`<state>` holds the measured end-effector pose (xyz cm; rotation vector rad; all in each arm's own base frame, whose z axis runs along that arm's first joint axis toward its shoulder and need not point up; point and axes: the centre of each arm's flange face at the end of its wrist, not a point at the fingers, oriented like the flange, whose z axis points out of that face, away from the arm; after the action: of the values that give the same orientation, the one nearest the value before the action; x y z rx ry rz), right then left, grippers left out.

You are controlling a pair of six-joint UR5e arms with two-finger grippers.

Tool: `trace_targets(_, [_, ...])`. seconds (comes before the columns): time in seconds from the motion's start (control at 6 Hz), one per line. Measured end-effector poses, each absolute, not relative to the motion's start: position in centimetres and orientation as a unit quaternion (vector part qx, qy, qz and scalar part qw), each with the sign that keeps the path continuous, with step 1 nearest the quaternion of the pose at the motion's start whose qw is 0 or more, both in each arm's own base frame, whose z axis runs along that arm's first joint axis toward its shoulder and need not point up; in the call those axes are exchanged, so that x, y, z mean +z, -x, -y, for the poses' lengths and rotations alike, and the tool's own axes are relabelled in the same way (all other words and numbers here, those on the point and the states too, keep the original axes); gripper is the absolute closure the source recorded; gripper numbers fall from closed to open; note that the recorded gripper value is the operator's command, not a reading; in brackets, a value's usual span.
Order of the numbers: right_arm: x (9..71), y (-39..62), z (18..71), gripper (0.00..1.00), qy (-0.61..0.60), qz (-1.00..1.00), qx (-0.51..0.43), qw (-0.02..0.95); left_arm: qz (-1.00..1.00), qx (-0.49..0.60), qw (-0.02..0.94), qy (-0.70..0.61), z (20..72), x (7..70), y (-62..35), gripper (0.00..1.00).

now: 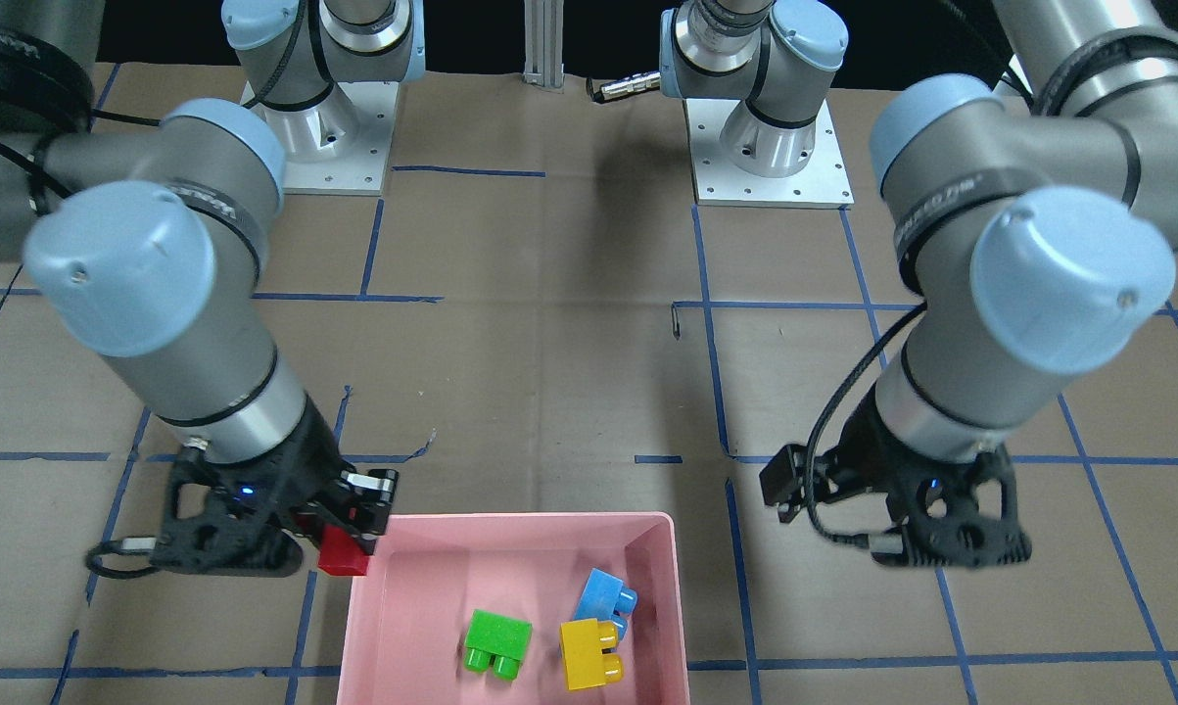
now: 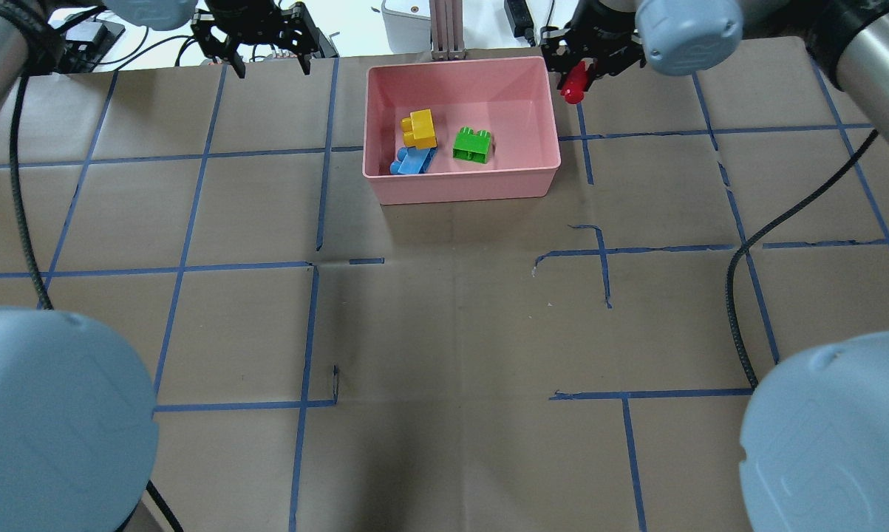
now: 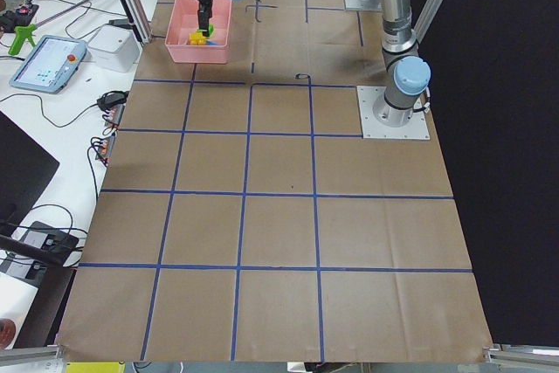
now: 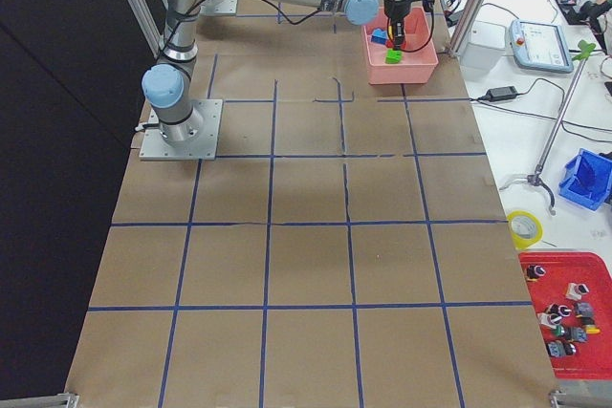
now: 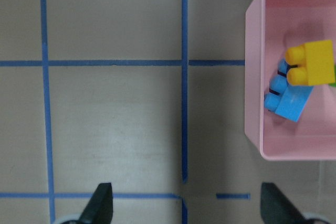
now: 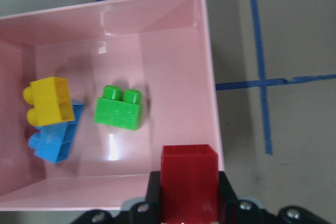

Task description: Put all blocks into box

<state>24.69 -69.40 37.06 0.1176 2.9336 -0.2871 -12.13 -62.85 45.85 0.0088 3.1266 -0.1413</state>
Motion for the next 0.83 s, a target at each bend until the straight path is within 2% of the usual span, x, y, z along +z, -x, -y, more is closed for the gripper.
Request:
trace_targets(0.17, [35.4,-27.6,70.3,0.04,-0.040,-0.988,-0.100,0.107,-0.999,-0.052,0.005,-0.008,57.8,47.6,12.1,0.00])
trace_targets(0.5, [34.0,-29.5,70.6,0.00,-0.041,-0.989,-0.096,0.109,-0.998,-0.058,-0.001,-0.025,51.5,48.4,12.2,0.00])
trace_targets(0.83, [34.3,-29.5,70.5,0.00,-0.031,-0.989,-0.098,0.104,-0.996,-0.061,-0.002,-0.059,50.5,48.3,12.0,0.00])
